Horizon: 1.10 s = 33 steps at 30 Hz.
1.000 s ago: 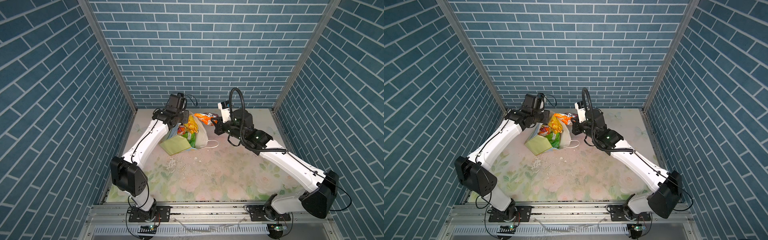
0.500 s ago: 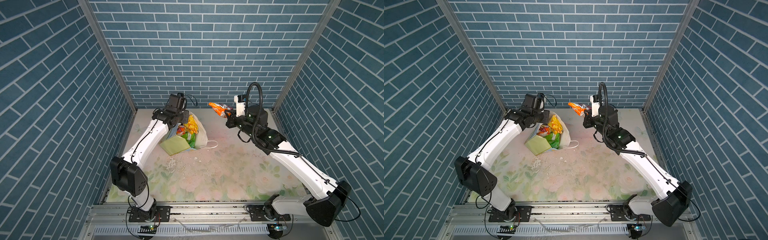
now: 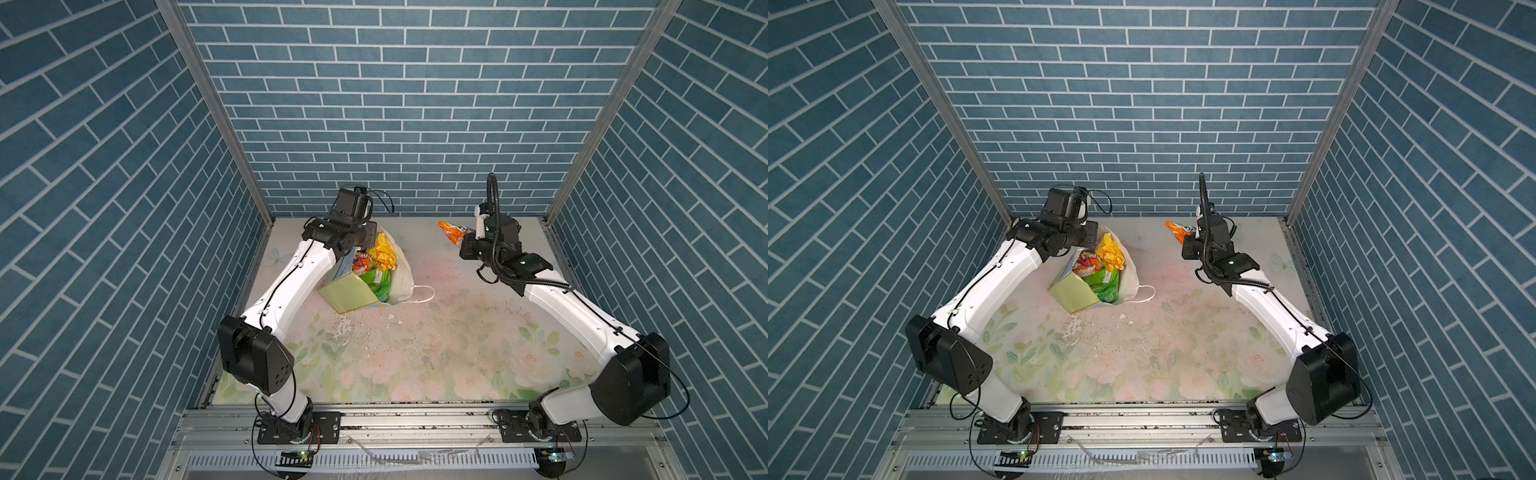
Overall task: Take the snacks out of the paper bag
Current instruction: 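Carry the FOX'S packet away from the bag and release it on the table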
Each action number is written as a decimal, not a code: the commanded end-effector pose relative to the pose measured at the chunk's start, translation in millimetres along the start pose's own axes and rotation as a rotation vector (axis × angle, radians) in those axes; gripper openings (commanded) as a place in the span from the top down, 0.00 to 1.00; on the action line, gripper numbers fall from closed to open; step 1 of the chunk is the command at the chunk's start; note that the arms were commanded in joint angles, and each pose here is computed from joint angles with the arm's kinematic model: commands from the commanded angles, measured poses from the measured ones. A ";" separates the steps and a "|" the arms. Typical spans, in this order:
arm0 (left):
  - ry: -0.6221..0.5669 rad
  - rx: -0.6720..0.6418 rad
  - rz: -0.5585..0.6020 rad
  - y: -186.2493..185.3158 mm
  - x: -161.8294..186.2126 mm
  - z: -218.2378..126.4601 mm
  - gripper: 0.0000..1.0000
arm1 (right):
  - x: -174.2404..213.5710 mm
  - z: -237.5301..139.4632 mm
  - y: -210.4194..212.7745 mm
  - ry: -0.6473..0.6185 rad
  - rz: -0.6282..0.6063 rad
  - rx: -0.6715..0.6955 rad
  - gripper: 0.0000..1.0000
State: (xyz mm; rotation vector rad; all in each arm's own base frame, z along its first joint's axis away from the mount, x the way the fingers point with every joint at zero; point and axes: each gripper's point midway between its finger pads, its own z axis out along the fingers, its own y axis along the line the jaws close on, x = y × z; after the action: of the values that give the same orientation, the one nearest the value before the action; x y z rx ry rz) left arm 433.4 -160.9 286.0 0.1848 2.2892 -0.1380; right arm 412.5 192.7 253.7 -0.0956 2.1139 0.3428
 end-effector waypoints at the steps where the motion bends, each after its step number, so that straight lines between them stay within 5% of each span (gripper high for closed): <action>1: -0.137 0.028 -0.026 0.3 -36.1 -35.0 1.00 | 4.0 14.5 -19.5 -0.009 0.057 0.058 1.00; 10: -0.141 0.036 -0.025 -0.7 -36.8 -37.9 1.00 | 53.0 58.0 -55.3 0.130 0.119 0.135 1.00; 23: -0.128 0.037 -0.023 -1.2 -33.8 -34.8 1.00 | 73.2 76.8 -61.1 0.202 0.148 0.114 1.00; 28: -0.129 0.037 -0.023 -1.3 -34.1 -34.7 1.00 | 70.5 74.0 -60.2 0.203 0.148 0.109 0.52; 33: -0.129 0.035 -0.023 -1.1 -34.6 -33.3 1.00 | 53.1 57.7 -50.9 0.167 0.151 0.068 0.31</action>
State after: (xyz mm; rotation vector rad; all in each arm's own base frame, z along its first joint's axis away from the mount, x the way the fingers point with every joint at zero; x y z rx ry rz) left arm 429.0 -162.3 285.4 0.1959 2.3021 -0.1540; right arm 439.8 160.7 136.1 0.0797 2.3764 0.3072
